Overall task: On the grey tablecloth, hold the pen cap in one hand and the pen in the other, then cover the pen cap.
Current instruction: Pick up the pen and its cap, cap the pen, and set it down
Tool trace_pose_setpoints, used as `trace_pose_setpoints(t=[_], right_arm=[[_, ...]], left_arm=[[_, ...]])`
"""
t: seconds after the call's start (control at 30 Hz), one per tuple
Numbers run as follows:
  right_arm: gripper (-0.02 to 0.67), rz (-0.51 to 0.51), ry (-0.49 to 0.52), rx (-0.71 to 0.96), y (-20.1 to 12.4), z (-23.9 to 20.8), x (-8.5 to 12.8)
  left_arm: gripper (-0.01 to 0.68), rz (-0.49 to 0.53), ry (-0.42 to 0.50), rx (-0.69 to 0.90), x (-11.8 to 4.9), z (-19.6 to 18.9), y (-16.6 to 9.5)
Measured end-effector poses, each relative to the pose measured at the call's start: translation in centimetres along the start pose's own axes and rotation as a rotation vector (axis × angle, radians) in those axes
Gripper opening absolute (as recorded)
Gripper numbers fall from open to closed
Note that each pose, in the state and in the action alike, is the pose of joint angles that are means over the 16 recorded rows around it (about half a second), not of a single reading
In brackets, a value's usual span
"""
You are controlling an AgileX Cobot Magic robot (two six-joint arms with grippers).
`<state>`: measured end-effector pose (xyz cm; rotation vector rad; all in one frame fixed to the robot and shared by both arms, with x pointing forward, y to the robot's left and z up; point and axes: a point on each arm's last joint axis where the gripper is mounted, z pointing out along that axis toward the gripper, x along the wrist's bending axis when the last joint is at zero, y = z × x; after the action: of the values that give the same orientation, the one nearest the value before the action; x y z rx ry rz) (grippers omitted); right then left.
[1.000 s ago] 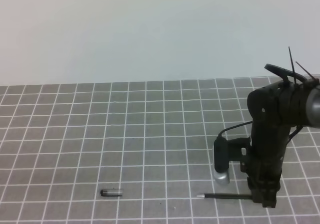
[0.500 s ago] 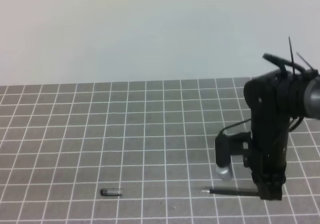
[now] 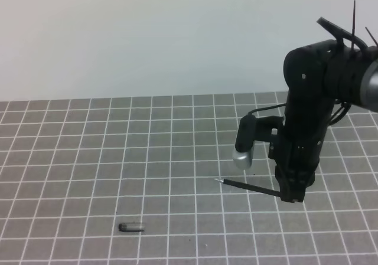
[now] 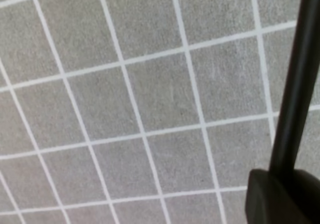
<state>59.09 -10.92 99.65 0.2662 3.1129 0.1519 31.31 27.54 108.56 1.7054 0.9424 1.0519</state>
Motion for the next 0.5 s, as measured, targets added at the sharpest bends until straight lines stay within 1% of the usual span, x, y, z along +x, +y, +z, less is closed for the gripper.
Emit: trace_pose_setpoints(t=[0.1,0.2,0.37,0.5], right_arm=[[0.055,0.02,0.0,-0.019,0.2,-0.3,0.0],[0.055,0.034,0.013,-0.041,0.5,-0.4,0.0],[0.042,0.068,0.05,-0.081,0.8,-0.4,0.4],[0.03,0.108,0.076,-0.113,1.1,-0.4,0.6]], left_arm=[[0.0,0.121,-0.081,0.041,-0.1,0.5,1.2],[0.0,0.208,-0.169,0.076,-0.1,1.4,2.2],[0.0,0.303,-0.329,0.132,-0.1,3.8,3.3],[0.0,0.361,-0.446,0.191,0.0,6.4,3.3]])
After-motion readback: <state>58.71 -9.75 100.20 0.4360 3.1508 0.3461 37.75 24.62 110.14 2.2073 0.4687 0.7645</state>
